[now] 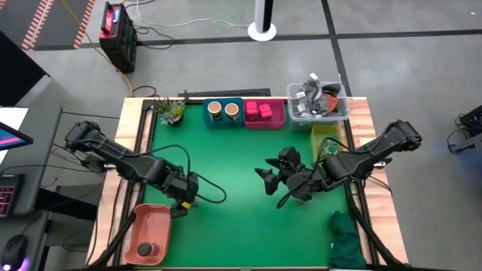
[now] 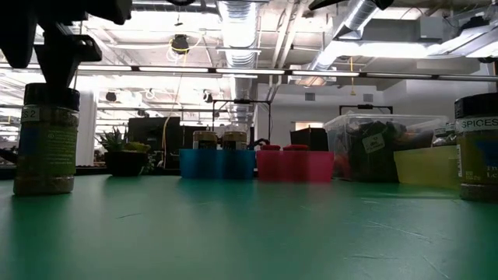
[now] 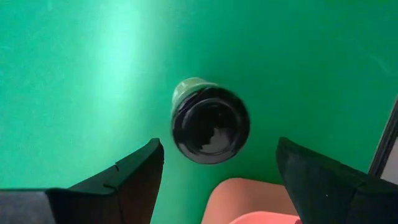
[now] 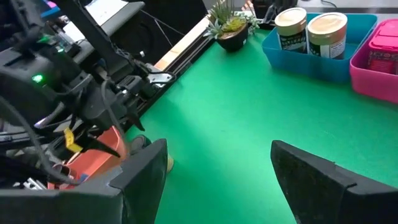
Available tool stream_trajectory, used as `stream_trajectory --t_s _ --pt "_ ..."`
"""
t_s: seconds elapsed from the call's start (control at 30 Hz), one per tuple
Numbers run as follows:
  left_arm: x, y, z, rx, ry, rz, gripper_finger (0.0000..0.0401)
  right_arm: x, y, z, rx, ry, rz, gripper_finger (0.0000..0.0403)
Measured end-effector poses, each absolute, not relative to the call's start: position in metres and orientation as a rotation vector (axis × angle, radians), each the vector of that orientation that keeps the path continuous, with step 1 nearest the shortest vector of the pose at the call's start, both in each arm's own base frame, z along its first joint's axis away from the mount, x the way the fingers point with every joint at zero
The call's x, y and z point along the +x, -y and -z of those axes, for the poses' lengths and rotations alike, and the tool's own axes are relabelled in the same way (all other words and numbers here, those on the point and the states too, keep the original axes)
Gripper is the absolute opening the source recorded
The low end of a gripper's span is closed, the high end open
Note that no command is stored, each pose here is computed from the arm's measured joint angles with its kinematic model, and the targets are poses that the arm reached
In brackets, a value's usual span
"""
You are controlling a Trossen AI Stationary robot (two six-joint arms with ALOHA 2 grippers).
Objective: Sort spices by type
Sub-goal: Put the left black spice bottle into the orange bin
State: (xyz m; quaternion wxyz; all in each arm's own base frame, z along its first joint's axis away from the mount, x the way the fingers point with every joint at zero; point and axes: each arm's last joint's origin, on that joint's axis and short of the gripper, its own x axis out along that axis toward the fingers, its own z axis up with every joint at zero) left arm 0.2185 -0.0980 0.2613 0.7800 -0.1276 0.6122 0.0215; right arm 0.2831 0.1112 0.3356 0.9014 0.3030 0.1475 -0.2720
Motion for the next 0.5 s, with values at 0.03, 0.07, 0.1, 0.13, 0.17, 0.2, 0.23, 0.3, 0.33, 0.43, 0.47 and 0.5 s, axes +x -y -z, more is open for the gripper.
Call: stream_trajectory --t_s 0.03,0.07,0.1,0.13,0.17,0.2,0.23,0.3,0.33,0.43,0.47,0.5 --pt "0.218 0.097 -0.26 -0.279 -1.33 -0.047 0.0297 0.283 -0.111 -0.336 0.623 -0.306 0.562 0.0309" --pt "0.218 0.097 -0.259 -0.281 -1.334 -0.047 0.0297 0.283 -0.111 -0.336 0.621 -0.307 0.562 0.0309" --pt "0.218 0.096 -0.259 -0.282 -1.333 -0.047 0.0297 0.283 -0.11 -0.336 0.617 -0.308 0.563 0.0309" --pt "0.219 0.096 -0.258 -0.283 -1.332 -0.047 0.0297 0.284 -0.11 -0.336 0.615 -0.309 0.563 0.0309" --pt "0.219 0.096 -0.256 -0.283 -1.331 -0.047 0.0297 0.284 -0.11 -0.336 0.612 -0.31 0.563 0.0309" --pt "0.219 0.096 -0.256 -0.283 -1.329 -0.045 0.0297 0.284 -0.109 -0.336 0.611 -0.309 0.564 0.0309" --pt "0.22 0.096 -0.254 -0.284 -1.32 -0.039 0.0297 0.284 -0.108 -0.336 0.612 -0.308 0.568 0.0309" --pt "0.222 0.097 -0.252 -0.289 -1.294 -0.025 0.0297 0.285 -0.106 -0.336 0.613 -0.305 0.574 0.0309" --pt "0.223 0.098 -0.252 -0.286 -1.287 -0.02 0.0297 0.285 -0.106 -0.336 0.614 -0.304 0.575 0.0309" --pt "0.226 0.098 -0.247 -0.251 -1.285 -0.024 0.0297 0.286 -0.106 -0.336 0.616 -0.301 0.574 0.0309" --pt "0.227 0.099 -0.245 -0.234 -1.291 -0.02 0.0297 0.286 -0.105 -0.336 0.616 -0.302 0.575 0.0309" --pt "0.229 0.1 -0.242 -0.215 -1.298 -0.011 0.0297 0.286 -0.105 -0.336 0.616 -0.301 0.578 0.0309"
